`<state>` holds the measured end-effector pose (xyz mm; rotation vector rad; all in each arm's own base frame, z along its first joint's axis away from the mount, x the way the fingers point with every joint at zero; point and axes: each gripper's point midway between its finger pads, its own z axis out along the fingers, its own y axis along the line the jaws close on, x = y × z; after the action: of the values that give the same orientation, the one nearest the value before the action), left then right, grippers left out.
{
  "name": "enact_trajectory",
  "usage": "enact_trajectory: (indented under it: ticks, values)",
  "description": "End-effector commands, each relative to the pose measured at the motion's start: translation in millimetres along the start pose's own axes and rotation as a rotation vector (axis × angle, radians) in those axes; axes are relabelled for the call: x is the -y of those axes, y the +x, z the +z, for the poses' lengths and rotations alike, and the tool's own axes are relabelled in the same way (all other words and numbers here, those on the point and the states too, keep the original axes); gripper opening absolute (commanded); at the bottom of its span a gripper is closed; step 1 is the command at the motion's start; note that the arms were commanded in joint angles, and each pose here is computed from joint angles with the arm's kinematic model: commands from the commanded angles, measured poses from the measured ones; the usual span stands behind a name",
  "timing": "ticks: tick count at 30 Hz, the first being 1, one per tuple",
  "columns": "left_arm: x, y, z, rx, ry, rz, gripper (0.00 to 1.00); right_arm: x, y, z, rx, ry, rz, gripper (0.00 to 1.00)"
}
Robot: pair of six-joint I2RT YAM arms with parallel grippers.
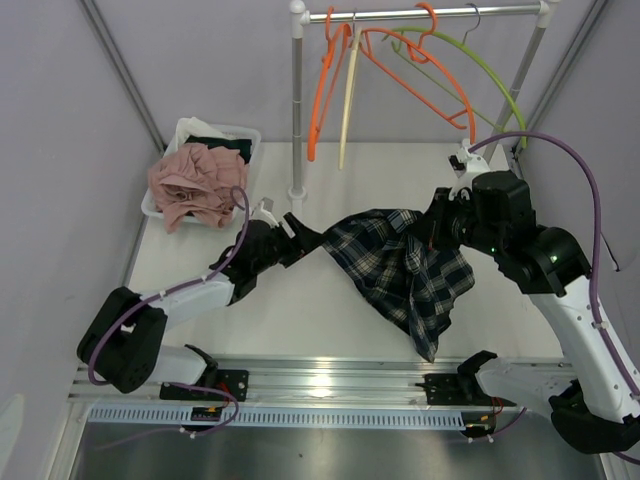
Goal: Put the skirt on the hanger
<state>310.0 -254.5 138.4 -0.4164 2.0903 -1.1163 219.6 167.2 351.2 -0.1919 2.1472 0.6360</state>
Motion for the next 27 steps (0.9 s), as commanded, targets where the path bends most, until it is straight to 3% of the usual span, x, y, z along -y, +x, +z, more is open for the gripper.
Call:
enact_trajectory:
  ticks: [1, 15, 27]
  values:
    - [15.5, -7.0, 3.4, 0.013, 0.063, -0.015, 0.78, -11.8, -24.8, -19.5, 0.107, -0.051, -0.026, 0.02]
    - [23.3, -33.1, -7.6, 0.111, 0.143, -0.092, 0.87, -12.4, -23.1, -19.1, 0.098, -0.056, -0.026, 0.01]
    - [20.0, -12.8, 15.3, -0.001, 0.086, -0.065, 0.84, -12.0, -22.5, -19.3, 0.097, -0.055, -0.026, 0.01]
